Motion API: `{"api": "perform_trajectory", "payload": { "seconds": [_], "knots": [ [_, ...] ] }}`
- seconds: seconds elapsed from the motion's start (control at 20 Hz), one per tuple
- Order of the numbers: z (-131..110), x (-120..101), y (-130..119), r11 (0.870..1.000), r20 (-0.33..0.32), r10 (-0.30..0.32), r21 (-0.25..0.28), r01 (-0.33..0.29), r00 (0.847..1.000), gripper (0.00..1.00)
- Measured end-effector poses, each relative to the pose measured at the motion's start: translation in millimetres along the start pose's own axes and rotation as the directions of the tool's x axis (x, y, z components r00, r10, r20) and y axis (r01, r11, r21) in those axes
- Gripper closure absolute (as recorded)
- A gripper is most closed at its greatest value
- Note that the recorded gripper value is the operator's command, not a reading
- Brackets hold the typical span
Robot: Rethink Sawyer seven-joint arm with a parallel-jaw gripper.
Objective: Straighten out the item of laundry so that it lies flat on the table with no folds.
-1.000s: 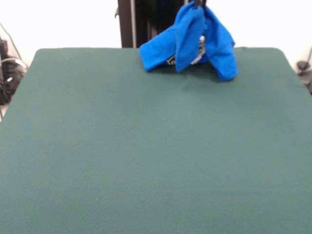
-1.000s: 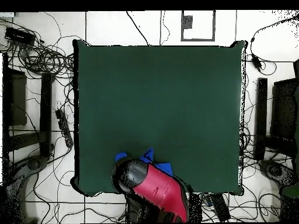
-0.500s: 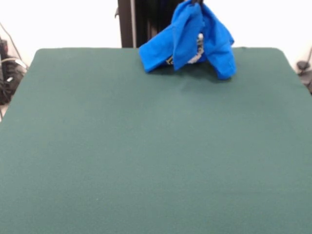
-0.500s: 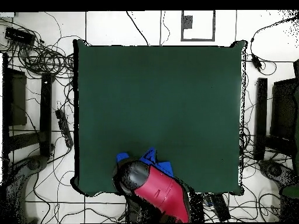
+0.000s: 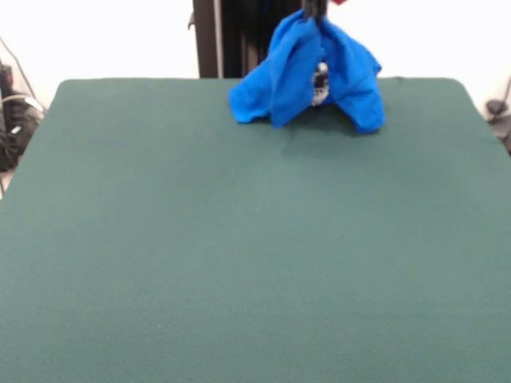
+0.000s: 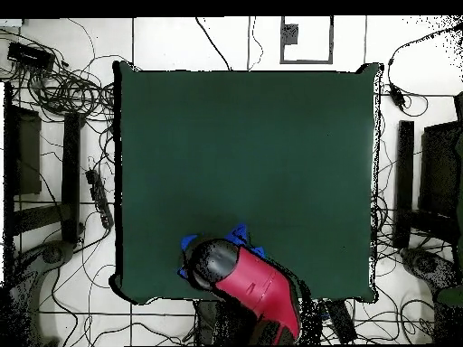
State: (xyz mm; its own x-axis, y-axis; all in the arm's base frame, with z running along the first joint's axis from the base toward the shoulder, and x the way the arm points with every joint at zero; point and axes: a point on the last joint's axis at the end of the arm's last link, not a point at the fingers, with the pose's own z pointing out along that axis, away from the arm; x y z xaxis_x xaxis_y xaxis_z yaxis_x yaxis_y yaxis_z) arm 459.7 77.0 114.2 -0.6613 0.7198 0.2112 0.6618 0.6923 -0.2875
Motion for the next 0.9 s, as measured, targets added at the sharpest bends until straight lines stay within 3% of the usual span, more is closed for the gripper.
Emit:
{"api": "perform_trajectory", "payload": {
  "seconds": [0.2,0.25,0.5,0.7,0.9],
  "knots": [
    [10,-46,-1,1.000,0.078,0.031,-0.004,-0.030,0.997,1.00],
    [14,-66,-2,0.999,0.120,0.039,-0.003,-0.039,0.992,1.00],
    [30,-121,-8,0.999,0.258,0.045,0.013,-0.050,0.965,1.00],
    [46,-141,-11,0.998,0.329,0.036,0.032,-0.049,0.944,1.00],
    [58,-146,-16,0.997,0.343,0.031,0.054,-0.052,0.939,1.00]
  ]
}}
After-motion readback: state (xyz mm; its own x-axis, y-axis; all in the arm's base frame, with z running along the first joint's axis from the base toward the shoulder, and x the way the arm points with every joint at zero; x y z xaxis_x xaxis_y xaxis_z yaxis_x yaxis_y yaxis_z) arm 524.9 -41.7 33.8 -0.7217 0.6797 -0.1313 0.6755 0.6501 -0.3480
